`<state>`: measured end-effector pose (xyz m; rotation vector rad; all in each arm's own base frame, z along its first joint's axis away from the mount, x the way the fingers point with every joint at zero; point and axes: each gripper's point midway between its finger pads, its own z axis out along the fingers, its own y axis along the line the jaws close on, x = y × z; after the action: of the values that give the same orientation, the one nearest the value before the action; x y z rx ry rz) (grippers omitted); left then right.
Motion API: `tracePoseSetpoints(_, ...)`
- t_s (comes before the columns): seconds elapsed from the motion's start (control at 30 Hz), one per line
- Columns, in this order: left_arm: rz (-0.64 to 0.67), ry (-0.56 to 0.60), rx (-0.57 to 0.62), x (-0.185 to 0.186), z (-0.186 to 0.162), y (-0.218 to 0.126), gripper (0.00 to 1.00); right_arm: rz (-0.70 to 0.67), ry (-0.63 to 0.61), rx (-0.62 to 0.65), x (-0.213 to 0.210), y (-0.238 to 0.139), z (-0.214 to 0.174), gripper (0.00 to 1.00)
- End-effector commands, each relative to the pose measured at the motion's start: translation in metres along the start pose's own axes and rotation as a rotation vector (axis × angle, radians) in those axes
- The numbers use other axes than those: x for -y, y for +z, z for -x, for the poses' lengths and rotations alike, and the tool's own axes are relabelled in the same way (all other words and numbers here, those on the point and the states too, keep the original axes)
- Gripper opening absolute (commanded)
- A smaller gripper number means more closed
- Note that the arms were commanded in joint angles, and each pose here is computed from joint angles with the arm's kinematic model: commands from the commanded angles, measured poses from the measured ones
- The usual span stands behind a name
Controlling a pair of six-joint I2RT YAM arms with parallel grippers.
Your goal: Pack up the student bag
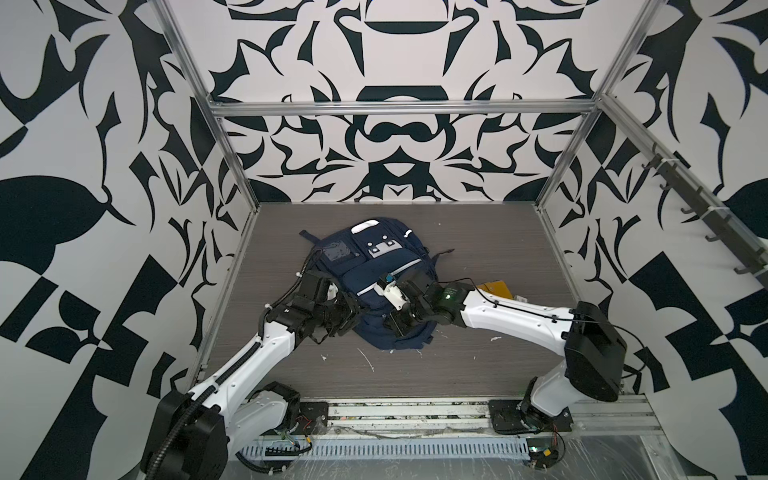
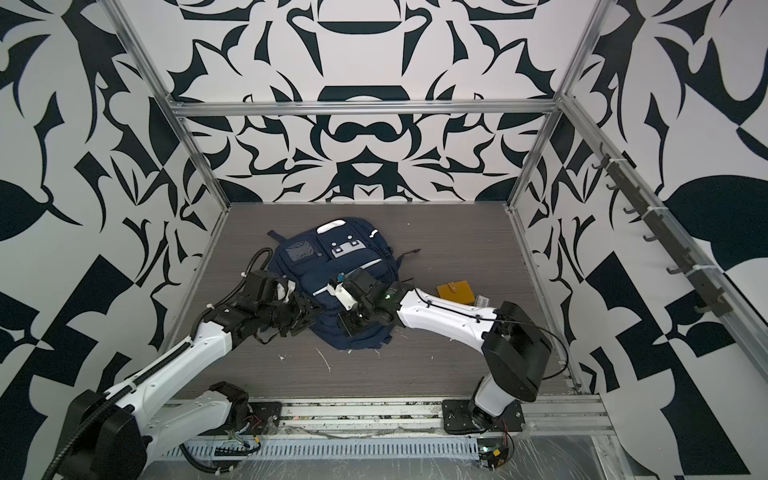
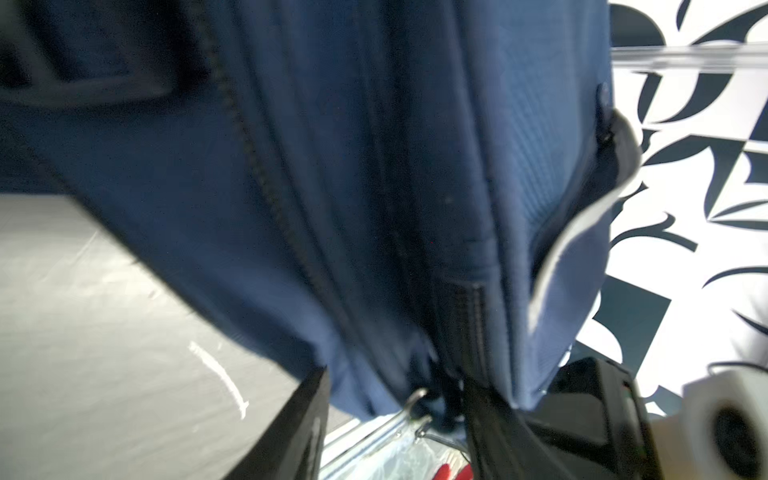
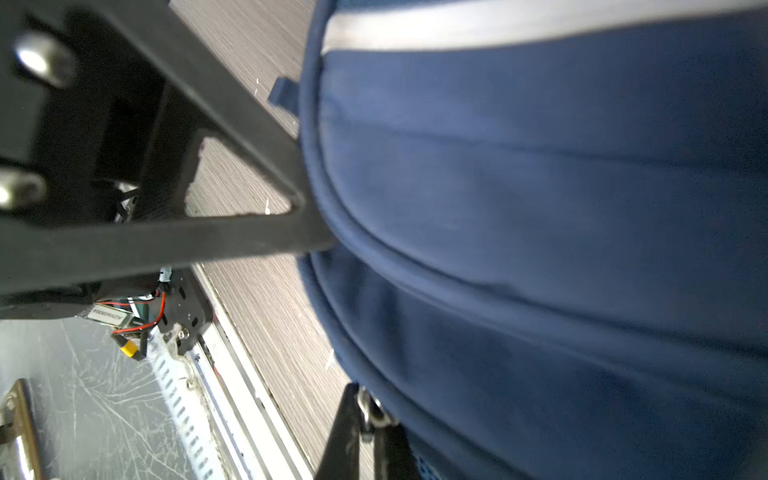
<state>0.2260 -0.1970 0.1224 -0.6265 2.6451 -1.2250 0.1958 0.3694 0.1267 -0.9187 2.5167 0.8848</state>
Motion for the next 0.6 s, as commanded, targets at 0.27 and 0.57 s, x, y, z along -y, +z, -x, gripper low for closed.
tracePoseSetpoints(0.27, -0.03, 0.013, 0.098, 0.005, 0.022, 0.0, 0.0, 0.122, -0.022, 0.11, -0.031, -0.023, 0.015, 0.0)
tracePoseSetpoints(0.57, 0.026, 0.016, 0.156, -0.002, 0.044, -0.018, 0.0, -0.137, 0.143, -0.003, 0.056, -0.066, -0.033, 0.0)
